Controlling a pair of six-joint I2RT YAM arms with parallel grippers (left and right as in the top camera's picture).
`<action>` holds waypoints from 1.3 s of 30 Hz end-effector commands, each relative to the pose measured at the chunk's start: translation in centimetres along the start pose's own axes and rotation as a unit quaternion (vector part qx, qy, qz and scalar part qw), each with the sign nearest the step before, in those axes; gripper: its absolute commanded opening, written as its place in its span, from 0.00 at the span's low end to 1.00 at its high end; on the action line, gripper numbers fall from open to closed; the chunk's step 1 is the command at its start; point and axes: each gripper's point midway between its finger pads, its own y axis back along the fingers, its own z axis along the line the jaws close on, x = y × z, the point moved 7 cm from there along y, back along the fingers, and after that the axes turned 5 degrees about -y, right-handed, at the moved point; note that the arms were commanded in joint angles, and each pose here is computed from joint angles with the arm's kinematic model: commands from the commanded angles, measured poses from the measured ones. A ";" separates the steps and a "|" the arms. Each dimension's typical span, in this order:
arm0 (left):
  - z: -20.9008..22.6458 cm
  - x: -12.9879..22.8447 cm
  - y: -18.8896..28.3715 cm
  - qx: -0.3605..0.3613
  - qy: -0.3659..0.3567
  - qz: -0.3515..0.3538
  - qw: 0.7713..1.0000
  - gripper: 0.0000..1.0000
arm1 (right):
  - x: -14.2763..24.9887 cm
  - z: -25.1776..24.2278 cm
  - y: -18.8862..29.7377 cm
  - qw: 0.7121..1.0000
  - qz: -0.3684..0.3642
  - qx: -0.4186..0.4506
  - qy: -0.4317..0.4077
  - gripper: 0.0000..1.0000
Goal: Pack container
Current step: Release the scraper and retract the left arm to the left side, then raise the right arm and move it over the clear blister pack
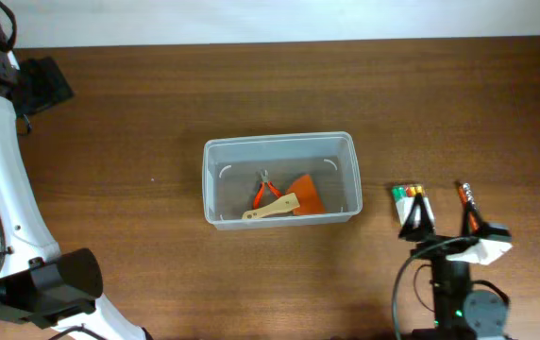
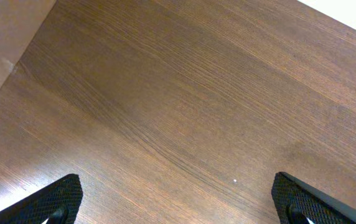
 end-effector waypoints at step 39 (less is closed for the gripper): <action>0.1 0.1 0.1 0.001 0.007 0.002 1.000 0.99 | -10.4 -0.3 -19.0 0.766 0.572 0.257 0.146 0.99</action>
